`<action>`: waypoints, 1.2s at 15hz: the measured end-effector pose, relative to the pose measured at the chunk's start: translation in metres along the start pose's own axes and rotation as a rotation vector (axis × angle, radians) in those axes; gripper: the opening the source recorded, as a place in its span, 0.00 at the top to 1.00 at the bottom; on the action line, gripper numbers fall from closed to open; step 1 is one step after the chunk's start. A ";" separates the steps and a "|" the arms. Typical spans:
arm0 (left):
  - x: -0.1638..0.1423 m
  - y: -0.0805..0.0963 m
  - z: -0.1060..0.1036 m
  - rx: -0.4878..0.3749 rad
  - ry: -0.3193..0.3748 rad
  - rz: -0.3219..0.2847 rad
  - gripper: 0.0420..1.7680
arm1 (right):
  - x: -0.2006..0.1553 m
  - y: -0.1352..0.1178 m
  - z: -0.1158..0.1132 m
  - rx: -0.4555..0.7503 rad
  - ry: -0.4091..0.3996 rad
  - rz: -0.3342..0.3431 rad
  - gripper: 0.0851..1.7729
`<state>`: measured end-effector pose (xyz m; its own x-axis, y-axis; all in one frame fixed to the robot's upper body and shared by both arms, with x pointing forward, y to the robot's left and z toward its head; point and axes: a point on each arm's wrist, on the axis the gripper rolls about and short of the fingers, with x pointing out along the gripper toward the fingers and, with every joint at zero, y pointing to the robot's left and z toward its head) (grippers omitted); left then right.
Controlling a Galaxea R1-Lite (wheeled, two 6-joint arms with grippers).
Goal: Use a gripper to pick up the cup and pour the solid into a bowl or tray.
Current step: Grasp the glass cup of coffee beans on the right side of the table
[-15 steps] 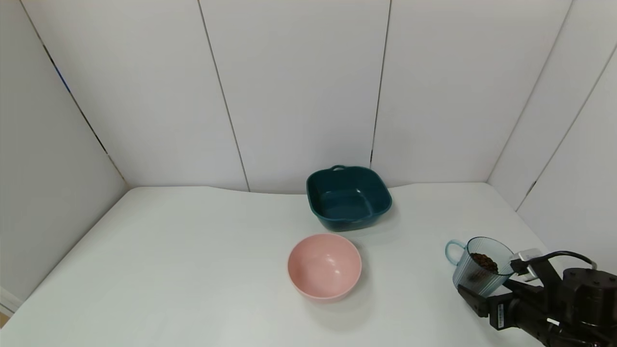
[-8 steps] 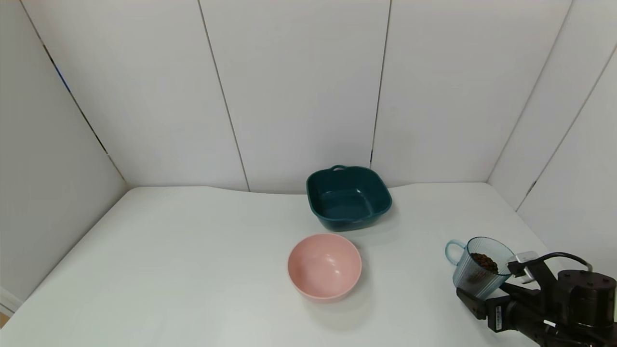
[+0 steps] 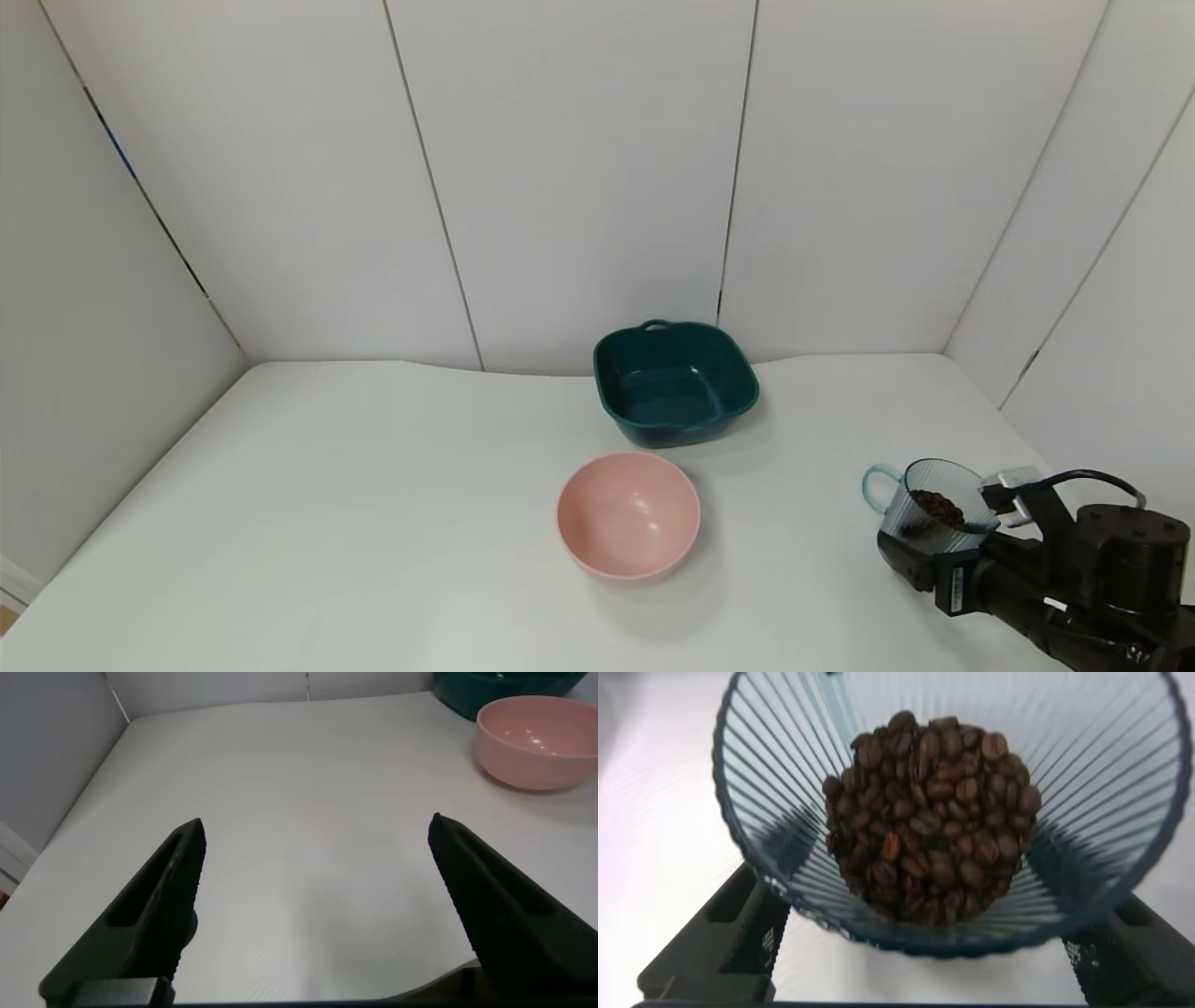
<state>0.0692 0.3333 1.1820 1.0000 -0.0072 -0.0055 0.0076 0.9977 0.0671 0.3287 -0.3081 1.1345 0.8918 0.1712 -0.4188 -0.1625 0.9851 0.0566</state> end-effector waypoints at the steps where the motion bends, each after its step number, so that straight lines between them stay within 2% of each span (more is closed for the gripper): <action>1: 0.000 0.000 0.000 0.000 0.000 0.000 0.03 | 0.001 0.000 0.001 0.001 -0.006 -0.002 0.04; 14: 0.000 0.000 0.000 0.000 0.000 0.000 0.03 | 0.010 -0.002 0.004 0.015 -0.027 -0.005 0.04; 15: 0.000 0.000 0.000 0.000 0.000 0.000 0.03 | 0.010 -0.001 0.004 0.015 -0.026 -0.004 0.07; 16: 0.000 0.000 0.000 0.000 0.000 0.000 0.03 | 0.010 -0.001 0.004 0.015 -0.026 -0.005 0.18; 18: 0.000 0.000 0.000 0.000 0.000 0.000 0.03 | 0.010 -0.002 0.004 0.016 -0.025 -0.004 0.25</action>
<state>0.0692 0.3333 1.1821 1.0000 -0.0072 -0.0051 0.0076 0.9977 0.0671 0.3394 -0.3078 1.1339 0.9030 0.1670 -0.3959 -0.1521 0.9860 0.0690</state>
